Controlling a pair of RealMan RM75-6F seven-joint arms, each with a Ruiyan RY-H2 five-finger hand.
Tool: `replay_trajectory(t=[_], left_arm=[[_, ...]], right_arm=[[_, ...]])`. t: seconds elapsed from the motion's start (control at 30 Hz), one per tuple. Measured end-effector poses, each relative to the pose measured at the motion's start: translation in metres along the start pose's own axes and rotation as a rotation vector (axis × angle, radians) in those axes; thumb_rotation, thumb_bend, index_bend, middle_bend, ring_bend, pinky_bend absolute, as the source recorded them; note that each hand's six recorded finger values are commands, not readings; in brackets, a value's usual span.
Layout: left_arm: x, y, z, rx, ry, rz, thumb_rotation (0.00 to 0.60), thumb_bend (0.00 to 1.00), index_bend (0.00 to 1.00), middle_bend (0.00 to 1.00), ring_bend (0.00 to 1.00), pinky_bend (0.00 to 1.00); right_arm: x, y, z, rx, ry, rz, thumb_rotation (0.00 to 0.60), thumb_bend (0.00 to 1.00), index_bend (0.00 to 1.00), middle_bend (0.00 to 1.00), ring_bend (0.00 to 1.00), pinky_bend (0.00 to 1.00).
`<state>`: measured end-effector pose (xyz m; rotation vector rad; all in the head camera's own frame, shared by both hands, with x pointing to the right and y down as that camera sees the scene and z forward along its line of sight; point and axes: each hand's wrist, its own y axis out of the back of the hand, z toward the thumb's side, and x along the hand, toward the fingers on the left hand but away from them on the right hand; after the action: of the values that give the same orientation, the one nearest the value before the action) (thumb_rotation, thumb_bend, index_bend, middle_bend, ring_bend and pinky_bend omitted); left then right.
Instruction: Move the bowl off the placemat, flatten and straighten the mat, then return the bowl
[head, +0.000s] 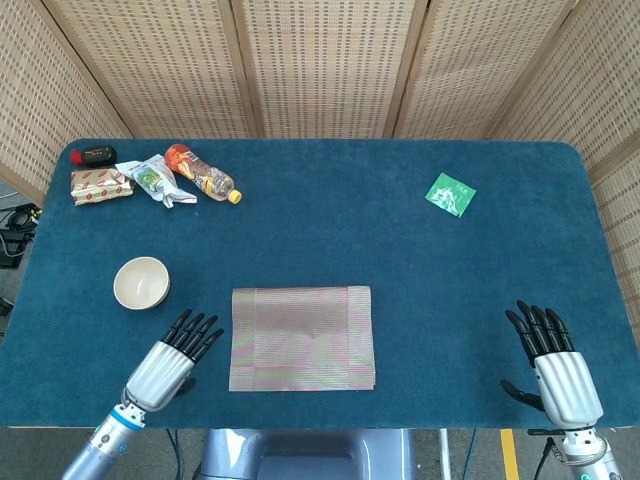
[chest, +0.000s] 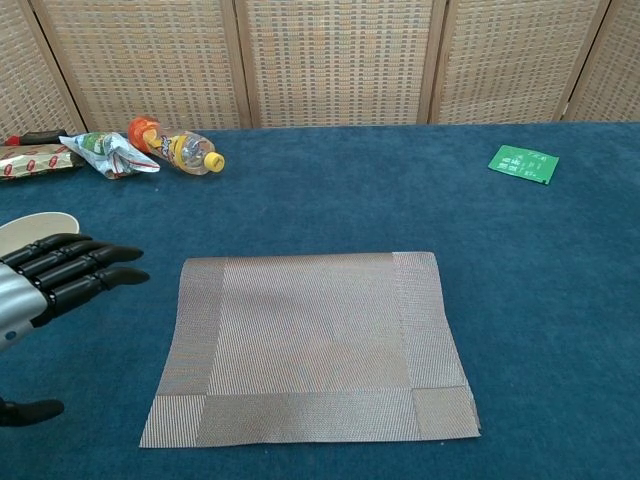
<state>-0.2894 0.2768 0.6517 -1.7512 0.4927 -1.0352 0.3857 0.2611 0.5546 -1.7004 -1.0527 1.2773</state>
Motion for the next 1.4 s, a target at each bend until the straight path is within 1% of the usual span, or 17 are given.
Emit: replay_trajectory(t=[0.4, 0.6, 0.87, 1.07, 1.13, 1.3, 1.4], left_arm=[[0.014, -0.021, 0.036, 0.027, -0.038, -0.053, 0.6, 0.11, 0.11, 0.0, 0.0, 0.0], [0.015, -0.029, 0.047, 0.038, -0.056, -0.072, 0.6, 0.11, 0.11, 0.0, 0.0, 0.0], [0.021, -0.033, 0.055, 0.038, -0.062, -0.075, 0.6, 0.12, 0.14, 0.0, 0.0, 0.0], [0.029, -0.031, 0.063, 0.038, -0.073, -0.053, 0.6, 0.13, 0.16, 0.0, 0.0, 0.0], [0.032, -0.031, 0.067, 0.04, -0.082, -0.048, 0.6, 0.15, 0.17, 0.0, 0.0, 0.0], [0.034, -0.029, 0.074, 0.035, -0.098, -0.036, 0.6, 0.26, 0.19, 0.0, 0.0, 0.0], [0.033, -0.028, 0.076, 0.037, -0.106, -0.026, 0.6, 0.29, 0.2, 0.0, 0.0, 0.0]], right_arm=[[0.0, 0.001, -0.001, -0.002, -0.003, 0.0, 0.6, 0.18, 0.0, 0.0, 0.0, 0.0], [0.0, 0.002, -0.001, -0.005, -0.003, -0.002, 0.6, 0.18, 0.0, 0.0, 0.0, 0.0], [0.0, 0.003, -0.001, -0.01, -0.003, -0.003, 0.6, 0.18, 0.0, 0.0, 0.0, 0.0], [0.0, 0.003, -0.001, -0.013, -0.002, -0.005, 0.6, 0.18, 0.0, 0.0, 0.0, 0.0], [0.001, 0.003, -0.001, -0.014, 0.0, -0.004, 0.6, 0.18, 0.0, 0.0, 0.0, 0.0], [0.0, 0.004, 0.0, -0.016, 0.001, -0.007, 0.6, 0.18, 0.0, 0.0, 0.0, 0.0], [0.0, 0.004, 0.0, -0.017, 0.003, -0.008, 0.6, 0.18, 0.0, 0.0, 0.0, 0.0]])
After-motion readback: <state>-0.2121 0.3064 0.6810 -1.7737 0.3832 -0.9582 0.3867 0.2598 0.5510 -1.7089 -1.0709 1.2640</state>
